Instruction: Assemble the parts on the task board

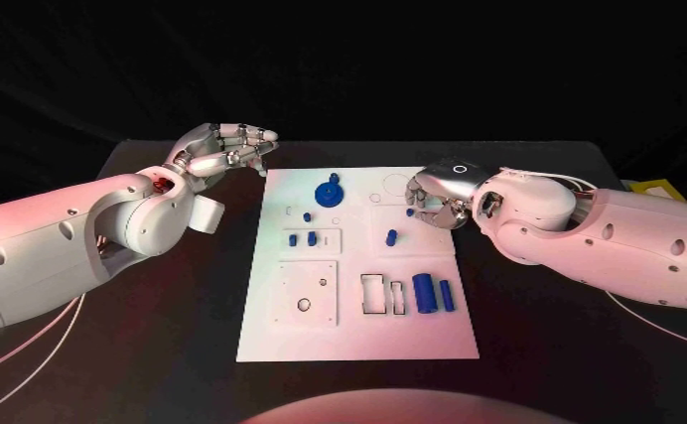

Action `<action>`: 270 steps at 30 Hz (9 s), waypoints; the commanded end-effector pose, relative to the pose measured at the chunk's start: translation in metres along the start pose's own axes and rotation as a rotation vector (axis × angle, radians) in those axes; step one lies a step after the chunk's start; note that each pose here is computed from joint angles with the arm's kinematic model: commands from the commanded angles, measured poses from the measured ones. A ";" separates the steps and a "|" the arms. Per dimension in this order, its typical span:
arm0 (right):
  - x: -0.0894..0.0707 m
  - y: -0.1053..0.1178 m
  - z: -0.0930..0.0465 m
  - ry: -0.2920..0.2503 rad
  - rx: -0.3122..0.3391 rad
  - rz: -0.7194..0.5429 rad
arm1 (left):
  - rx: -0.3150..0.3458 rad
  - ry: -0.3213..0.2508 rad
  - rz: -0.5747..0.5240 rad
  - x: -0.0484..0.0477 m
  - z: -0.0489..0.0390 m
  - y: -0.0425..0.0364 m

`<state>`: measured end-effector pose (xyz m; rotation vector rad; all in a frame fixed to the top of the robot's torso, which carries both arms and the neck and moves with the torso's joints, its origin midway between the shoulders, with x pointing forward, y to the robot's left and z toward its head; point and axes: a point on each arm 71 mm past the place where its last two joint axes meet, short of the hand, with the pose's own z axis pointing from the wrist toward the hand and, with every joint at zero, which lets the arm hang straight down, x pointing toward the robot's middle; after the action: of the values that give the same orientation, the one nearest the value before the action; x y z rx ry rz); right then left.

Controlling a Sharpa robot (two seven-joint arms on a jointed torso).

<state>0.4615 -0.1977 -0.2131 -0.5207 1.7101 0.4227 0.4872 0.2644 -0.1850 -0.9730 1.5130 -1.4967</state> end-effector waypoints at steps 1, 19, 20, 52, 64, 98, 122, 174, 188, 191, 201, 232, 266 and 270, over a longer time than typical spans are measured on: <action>0.002 0.001 0.001 0.008 0.010 -0.043 | 0.023 0.000 -0.026 0.0010 0.0000 -0.0020; 0.013 0.008 0.009 0.022 -0.002 -0.012 | 0.006 -0.002 -0.025 0.0009 -0.0005 -0.0011; 0.013 0.007 0.009 0.023 -0.001 -0.012 | 0.005 -0.002 -0.025 0.0009 -0.0005 -0.0010; 0.013 0.010 0.008 -0.052 -0.008 -0.010 | -0.024 -0.001 -0.020 -0.0005 -0.0018 0.0007; 0.010 0.013 0.005 -0.086 -0.030 0.016 | -0.031 0.000 -0.020 -0.0013 -0.0017 0.0014; -0.031 0.084 -0.009 -0.189 -0.223 0.112 | -0.043 0.010 -0.029 0.0018 0.0002 0.0027; 0.009 0.157 0.010 -0.126 -0.377 0.215 | -0.044 0.033 -0.040 0.0129 0.0046 0.0026; 0.038 0.160 0.014 -0.037 -0.363 0.226 | -0.047 0.036 -0.038 0.0123 0.0042 0.0027; 0.040 0.162 0.015 -0.030 -0.366 0.228 | -0.048 0.035 -0.038 0.0118 0.0042 0.0027; 0.041 0.163 0.015 -0.026 -0.367 0.230 | -0.049 0.036 -0.038 0.0118 0.0042 0.0028; 0.044 0.164 0.016 0.002 -0.360 0.220 | -0.049 0.035 -0.038 0.0115 0.0039 0.0027; 0.049 0.165 0.016 0.027 -0.344 0.166 | -0.055 0.033 -0.037 0.0102 0.0031 0.0029; 0.029 0.149 -0.003 -0.074 -0.334 0.206 | -0.063 0.036 -0.038 0.0094 0.0029 0.0037; 0.017 0.136 -0.011 -0.098 -0.309 0.216 | -0.064 0.037 -0.038 0.0092 0.0028 0.0038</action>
<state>0.3730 -0.0887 -0.2340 -0.5635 1.6362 0.8626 0.4865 0.2568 -0.1899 -1.0262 1.5787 -1.4856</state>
